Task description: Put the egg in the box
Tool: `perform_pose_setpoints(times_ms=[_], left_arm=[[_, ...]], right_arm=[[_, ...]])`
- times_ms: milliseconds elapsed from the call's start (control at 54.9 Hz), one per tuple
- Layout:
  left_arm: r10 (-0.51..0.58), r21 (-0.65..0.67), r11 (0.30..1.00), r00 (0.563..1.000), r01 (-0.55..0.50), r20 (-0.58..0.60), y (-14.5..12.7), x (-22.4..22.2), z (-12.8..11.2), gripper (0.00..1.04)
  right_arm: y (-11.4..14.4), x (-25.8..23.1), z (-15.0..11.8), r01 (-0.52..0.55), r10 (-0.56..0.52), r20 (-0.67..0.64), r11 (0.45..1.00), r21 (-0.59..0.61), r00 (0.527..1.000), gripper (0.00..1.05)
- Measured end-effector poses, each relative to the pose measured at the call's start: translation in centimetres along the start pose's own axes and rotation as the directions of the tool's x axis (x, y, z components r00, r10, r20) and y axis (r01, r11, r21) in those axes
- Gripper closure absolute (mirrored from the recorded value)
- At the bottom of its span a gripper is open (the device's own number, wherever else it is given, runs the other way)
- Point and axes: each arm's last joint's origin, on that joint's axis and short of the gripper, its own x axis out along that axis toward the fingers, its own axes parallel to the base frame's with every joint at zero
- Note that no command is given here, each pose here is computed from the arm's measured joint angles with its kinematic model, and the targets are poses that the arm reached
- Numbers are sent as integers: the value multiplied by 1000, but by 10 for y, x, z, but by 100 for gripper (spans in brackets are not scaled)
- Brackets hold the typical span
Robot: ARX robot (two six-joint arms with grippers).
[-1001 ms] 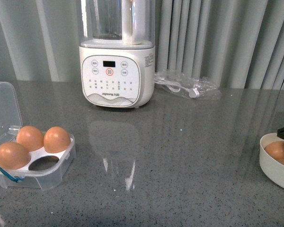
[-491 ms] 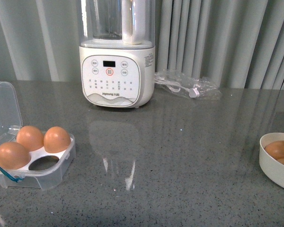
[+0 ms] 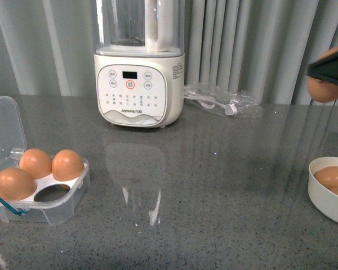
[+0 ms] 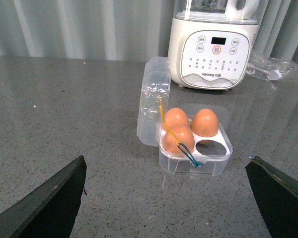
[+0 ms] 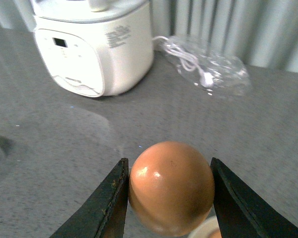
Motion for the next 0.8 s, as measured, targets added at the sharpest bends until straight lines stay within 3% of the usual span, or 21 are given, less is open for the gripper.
perform_pose_setpoints(times_ms=[200, 419, 673, 801], left_arm=[[0, 0, 1000, 1000, 0, 0, 0, 0, 0, 7], [0, 0, 1000, 1000, 0, 0, 0, 0, 0, 7], [0, 0, 1000, 1000, 0, 0, 0, 0, 0, 7], [0, 0, 1000, 1000, 0, 0, 0, 0, 0, 7]], right_arm=[[46, 38, -7, -247, 246, -41, 968, -36, 969, 63], [66, 57, -19, -454, 452, -40, 888, -71, 891, 63], [81, 73, -32, -571, 567, -65, 817, -87, 821, 63], [90, 93, -29, -585, 583, -47, 805, -97, 811, 63]])
